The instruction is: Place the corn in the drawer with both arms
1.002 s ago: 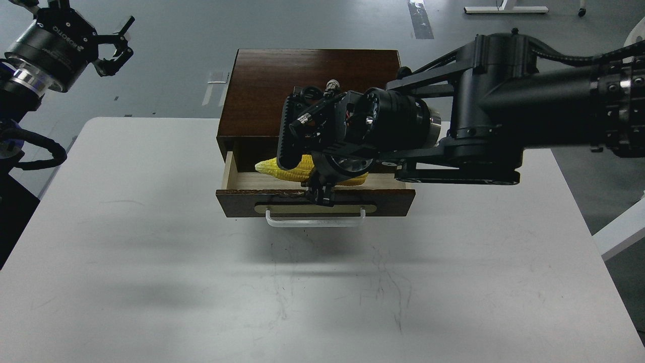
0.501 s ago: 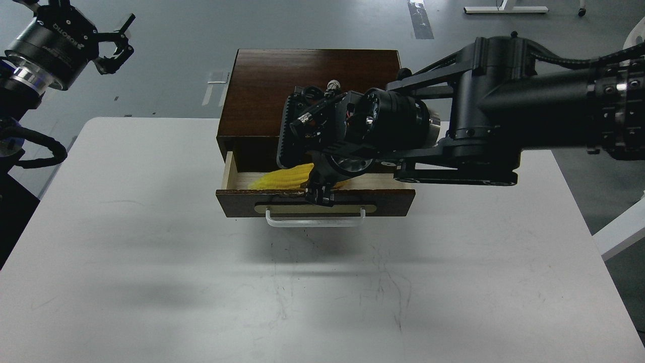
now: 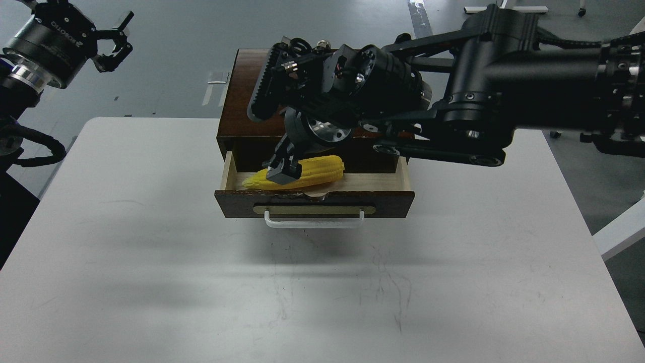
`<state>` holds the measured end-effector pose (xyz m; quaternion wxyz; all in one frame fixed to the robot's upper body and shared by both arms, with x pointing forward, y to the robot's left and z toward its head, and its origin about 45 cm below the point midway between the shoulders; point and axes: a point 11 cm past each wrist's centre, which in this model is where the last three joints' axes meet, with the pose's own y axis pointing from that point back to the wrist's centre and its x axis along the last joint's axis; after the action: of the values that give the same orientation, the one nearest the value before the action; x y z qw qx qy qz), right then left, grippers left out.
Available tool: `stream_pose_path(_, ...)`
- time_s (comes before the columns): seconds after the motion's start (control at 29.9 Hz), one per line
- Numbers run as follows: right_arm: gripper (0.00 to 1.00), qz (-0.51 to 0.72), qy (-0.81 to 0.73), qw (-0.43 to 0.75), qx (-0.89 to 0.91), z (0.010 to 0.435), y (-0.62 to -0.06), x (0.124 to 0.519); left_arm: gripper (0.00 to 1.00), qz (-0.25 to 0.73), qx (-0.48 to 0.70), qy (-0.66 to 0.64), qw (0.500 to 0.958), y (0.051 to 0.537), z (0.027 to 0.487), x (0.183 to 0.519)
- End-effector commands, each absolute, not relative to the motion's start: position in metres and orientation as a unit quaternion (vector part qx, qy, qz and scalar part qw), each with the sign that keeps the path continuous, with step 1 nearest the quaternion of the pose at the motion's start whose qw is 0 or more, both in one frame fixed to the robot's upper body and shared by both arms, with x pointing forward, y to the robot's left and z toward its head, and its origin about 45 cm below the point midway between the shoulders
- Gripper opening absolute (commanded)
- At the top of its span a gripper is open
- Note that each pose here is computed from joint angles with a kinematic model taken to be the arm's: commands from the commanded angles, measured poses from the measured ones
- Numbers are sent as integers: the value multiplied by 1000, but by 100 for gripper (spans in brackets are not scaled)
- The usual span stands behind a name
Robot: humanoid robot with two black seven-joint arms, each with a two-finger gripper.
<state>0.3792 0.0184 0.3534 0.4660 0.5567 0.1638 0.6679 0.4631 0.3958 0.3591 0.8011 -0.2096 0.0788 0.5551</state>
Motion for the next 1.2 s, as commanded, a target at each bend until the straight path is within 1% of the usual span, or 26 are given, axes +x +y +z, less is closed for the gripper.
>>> stream_pose_path(0.0, 100, 650, 74, 422, 627, 404, 36, 394, 98, 555, -216, 76, 800, 397, 362, 463)
stream_pose_path(0.07, 100, 636, 25, 407, 655, 430, 30, 408, 98, 555, -217, 77, 799, 396, 361, 464)
stream_pose_path(0.1, 100, 636, 25, 407, 655, 430, 30, 408, 98, 555, -217, 77, 799, 396, 361, 464)
stream_pose_path(0.17, 100, 615, -35, 384, 687, 464, 14, 423, 98, 553, -217, 79, 800, 394, 361, 464)
stream_pose_path(0.2, 100, 609, -49, 376, 697, 473, 9, 425, 98, 552, -218, 79, 801, 393, 361, 464)
stream_pose_path(0.27, 100, 571, -107, 345, 737, 503, -18, 437, 98, 550, -219, 81, 802, 390, 360, 465)
stream_pose_path(0.33, 100, 542, -134, 330, 761, 512, -35, 443, 98, 550, -220, 81, 802, 389, 360, 465)
stream_pose_path(0.4, 100, 486, -172, 303, 802, 517, -60, 453, 98, 549, -221, 81, 802, 389, 360, 465)
stream_pose_path(0.47, 100, 402, -221, 255, 851, 519, -94, 464, 98, 545, -225, 85, 803, 383, 359, 467)
stream_pose_path(0.67, 100, 263, -313, 170, 897, 511, -162, 485, 98, 535, -235, 95, 806, 369, 354, 471)
stream_pose_path(0.73, 100, 197, -352, 113, 908, 499, -189, 495, 98, 531, -243, 99, 806, 365, 355, 472)
stream_pose_path(0.8, 100, 162, -368, 76, 912, 495, -199, 498, 98, 531, -246, 100, 805, 364, 355, 472)
stream_pose_path(0.87, 100, 100, -382, 9, 919, 484, -209, 500, 98, 528, -259, 101, 803, 361, 359, 474)
stream_pose_path(0.94, 100, 10, -394, -76, 916, 461, -223, 501, 98, 530, -266, 106, 798, 359, 355, 477)
stream_pose_path(0.97, 100, 10, -394, -76, 916, 461, -223, 501, 98, 530, -266, 106, 798, 359, 355, 477)
stream_pose_path(1.04, 100, -56, -406, -150, 900, 445, -239, 501, 98, 543, -265, 115, 788, 362, 343, 481)
stream_pose_path(1.14, 100, -117, -422, -231, 869, 429, -263, 501, 98, 563, -268, 126, 772, 365, 327, 488)
stream_pose_path(1.17, 100, -117, -422, -231, 869, 429, -263, 501, 98, 563, -268, 126, 772, 365, 327, 488)
